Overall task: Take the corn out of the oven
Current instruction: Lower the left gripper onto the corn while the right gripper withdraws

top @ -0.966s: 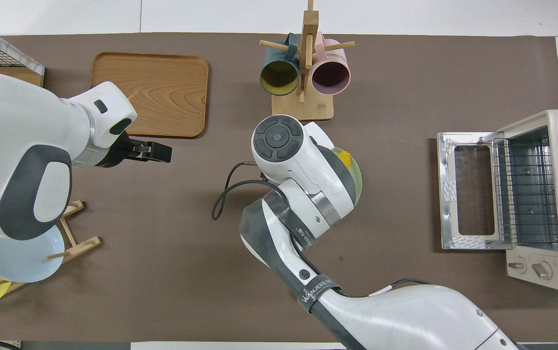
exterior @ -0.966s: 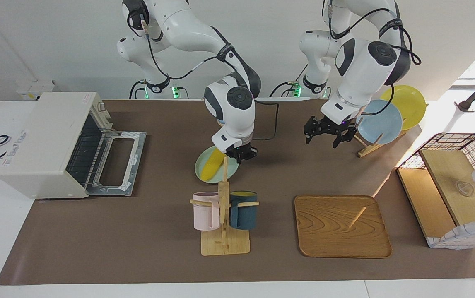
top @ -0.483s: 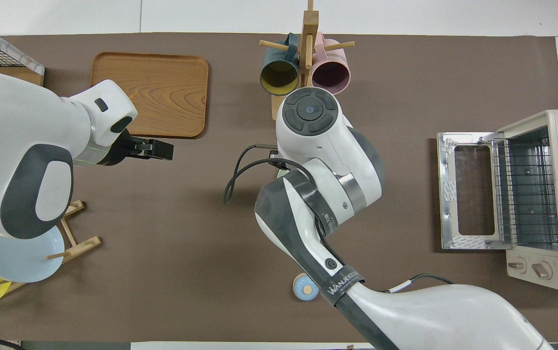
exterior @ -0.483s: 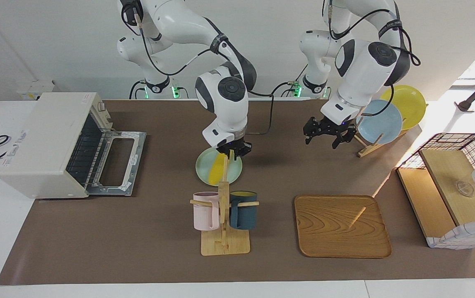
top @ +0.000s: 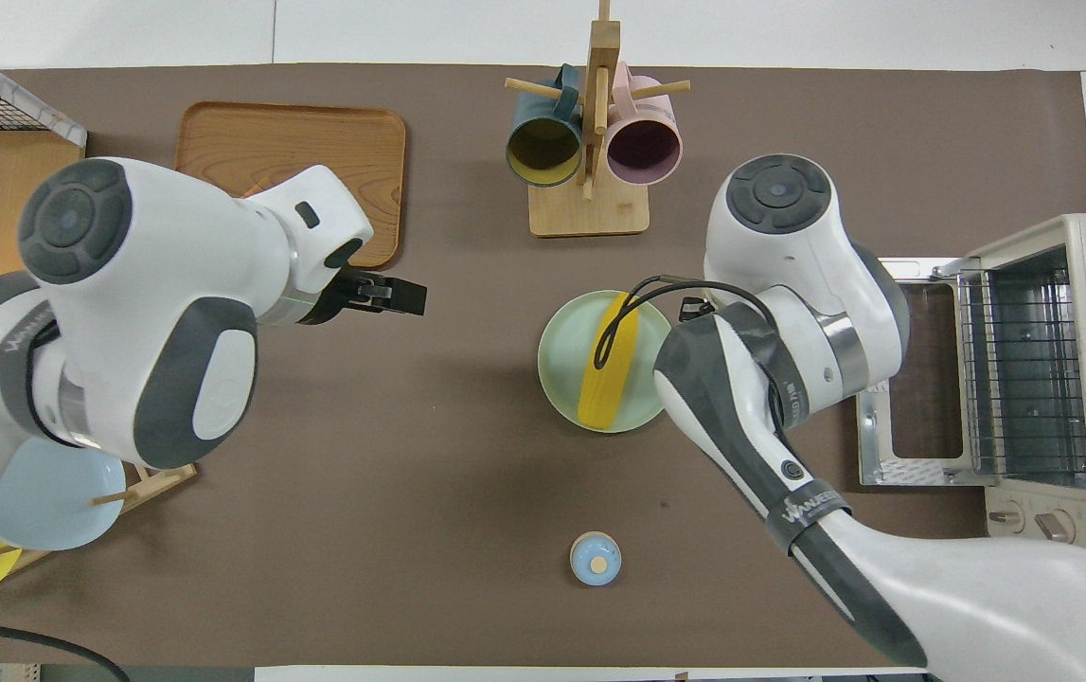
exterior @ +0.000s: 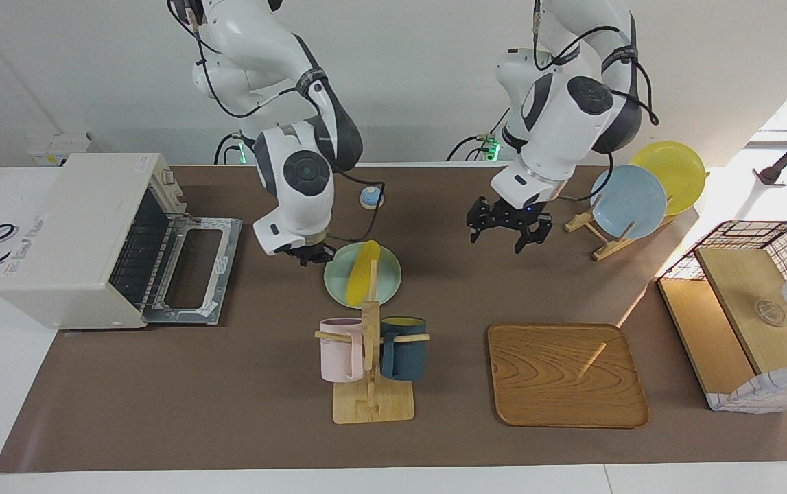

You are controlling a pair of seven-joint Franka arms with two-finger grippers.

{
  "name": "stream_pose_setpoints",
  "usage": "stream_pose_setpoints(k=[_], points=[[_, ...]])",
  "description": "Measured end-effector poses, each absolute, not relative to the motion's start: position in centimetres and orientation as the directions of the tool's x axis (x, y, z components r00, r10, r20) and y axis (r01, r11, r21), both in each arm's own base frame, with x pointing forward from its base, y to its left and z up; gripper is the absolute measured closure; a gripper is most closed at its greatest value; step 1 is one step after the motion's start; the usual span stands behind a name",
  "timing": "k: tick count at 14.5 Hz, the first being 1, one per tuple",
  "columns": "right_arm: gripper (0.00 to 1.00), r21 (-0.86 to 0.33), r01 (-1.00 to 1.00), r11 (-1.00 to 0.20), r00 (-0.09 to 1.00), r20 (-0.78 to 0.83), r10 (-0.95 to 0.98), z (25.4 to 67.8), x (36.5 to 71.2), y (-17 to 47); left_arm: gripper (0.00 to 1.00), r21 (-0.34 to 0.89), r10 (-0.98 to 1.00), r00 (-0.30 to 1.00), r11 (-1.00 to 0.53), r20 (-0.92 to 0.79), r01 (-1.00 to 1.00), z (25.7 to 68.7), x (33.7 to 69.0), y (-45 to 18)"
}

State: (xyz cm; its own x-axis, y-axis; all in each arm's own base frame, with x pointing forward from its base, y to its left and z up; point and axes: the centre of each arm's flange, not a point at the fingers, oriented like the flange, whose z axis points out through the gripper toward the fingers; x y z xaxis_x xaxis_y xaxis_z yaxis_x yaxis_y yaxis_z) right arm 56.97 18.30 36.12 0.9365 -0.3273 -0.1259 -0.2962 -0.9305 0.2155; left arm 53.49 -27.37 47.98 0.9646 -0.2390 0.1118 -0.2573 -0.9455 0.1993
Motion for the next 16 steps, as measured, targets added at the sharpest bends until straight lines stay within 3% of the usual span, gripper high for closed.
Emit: stream_pose_setpoints(k=[5,9,16], points=[[0.99,0.211,-0.388,-0.897,0.899,-0.13,-0.419,30.6,55.5,7.7,0.0,0.207,-0.342,0.934,-0.911,0.106,-0.357,44.9,50.9,-37.7],[0.99,0.239,-0.358,-0.903,0.911,-0.124,-0.394,28.9,54.2,7.1,0.0,0.196,-0.423,0.901,-0.88,0.093,-0.433,40.7,48.1,-43.4],[0.99,0.325,-0.27,-0.906,0.941,-0.111,-0.32,29.1,54.0,5.3,0.0,0.178,-0.5,0.863,-0.845,0.069,-0.504,35.8,46.8,-49.7]])
